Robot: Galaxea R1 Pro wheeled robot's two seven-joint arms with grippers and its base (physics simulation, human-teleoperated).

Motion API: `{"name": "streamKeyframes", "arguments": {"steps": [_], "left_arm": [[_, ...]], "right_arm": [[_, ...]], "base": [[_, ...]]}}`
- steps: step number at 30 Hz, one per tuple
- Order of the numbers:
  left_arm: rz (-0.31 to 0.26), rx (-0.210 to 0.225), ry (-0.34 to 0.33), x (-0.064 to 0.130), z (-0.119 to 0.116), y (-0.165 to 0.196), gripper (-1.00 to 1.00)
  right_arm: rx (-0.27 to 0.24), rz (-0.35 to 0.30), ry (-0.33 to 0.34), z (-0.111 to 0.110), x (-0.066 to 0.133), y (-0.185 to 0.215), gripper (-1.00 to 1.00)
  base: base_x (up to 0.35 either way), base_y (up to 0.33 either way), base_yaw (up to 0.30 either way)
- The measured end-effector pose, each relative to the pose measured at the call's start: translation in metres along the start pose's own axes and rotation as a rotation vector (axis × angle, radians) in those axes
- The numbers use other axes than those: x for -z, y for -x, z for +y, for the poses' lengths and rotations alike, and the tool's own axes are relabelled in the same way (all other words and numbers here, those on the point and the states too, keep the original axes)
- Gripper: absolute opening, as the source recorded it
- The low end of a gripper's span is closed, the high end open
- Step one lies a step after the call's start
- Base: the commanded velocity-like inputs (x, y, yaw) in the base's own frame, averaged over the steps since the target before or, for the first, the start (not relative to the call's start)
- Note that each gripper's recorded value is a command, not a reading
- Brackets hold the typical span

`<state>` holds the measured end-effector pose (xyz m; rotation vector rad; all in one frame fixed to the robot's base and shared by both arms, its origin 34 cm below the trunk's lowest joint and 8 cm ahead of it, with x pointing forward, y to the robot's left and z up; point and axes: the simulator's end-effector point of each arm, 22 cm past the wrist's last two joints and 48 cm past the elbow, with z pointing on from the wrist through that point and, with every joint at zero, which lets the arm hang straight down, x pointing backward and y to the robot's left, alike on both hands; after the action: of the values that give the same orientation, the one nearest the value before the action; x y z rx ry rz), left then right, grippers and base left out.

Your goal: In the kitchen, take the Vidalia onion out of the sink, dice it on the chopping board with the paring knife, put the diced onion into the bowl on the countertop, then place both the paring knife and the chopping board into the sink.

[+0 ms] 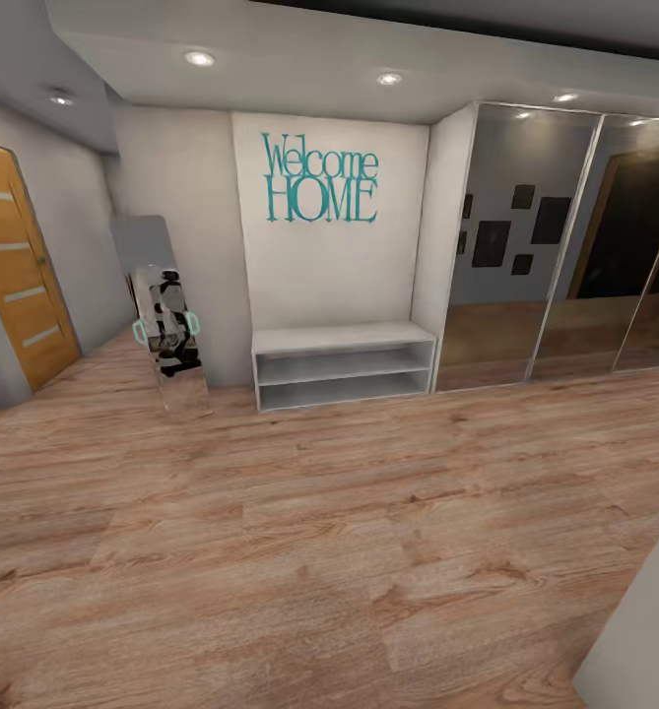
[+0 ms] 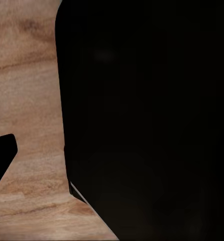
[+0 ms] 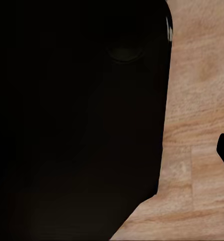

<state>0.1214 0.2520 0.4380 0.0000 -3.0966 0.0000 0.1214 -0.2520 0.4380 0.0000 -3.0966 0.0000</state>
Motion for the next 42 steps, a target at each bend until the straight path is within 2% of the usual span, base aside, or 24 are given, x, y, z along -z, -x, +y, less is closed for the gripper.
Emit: {"name": "streamKeyframes", "arguments": {"steps": [6,10,13,21,28,30,38,42], "left_arm": [[0.002,-0.002,-0.003,0.0,-0.002,-0.002,1.0],[0.002,-0.001,-0.001,0.0,0.0,-0.002,1.0],[0.002,-0.002,0.012,0.0,0.01,-0.002,1.0],[0.002,0.0,0.017,0.0,0.014,-0.002,1.0],[0.0,0.001,0.016,0.0,0.013,-0.001,1.0],[-0.004,0.001,0.015,0.0,0.013,0.001,1.0],[-0.082,0.006,0.012,0.002,0.01,0.039,1.0],[-0.171,0.006,0.013,0.007,0.012,0.081,1.0]], "right_arm": [[-0.007,-0.002,-0.002,0.0,0.0,0.002,1.0],[-0.005,-0.03,0.021,0.017,0.0,0.016,1.0],[-0.005,-0.042,0.037,0.03,0.001,0.022,1.0],[-0.003,-0.044,0.04,0.032,0.001,0.023,1.0],[-0.006,-0.092,0.035,0.028,0.002,0.04,1.0],[-0.006,-0.127,0.037,0.03,0.003,0.047,1.0],[-0.01,-0.16,0.057,0.042,0.005,0.055,1.0],[-0.009,-0.17,0.056,0.041,0.005,0.057,1.0]], "base": [[0.0,0.0,0.0],[0.0,0.0,0.0],[0.0,0.0,0.0],[0.0,0.0,0.0],[0.0,0.0,0.0],[0.0,0.0,0.0],[0.0,0.0,0.0],[0.0,0.0,0.0]]}}
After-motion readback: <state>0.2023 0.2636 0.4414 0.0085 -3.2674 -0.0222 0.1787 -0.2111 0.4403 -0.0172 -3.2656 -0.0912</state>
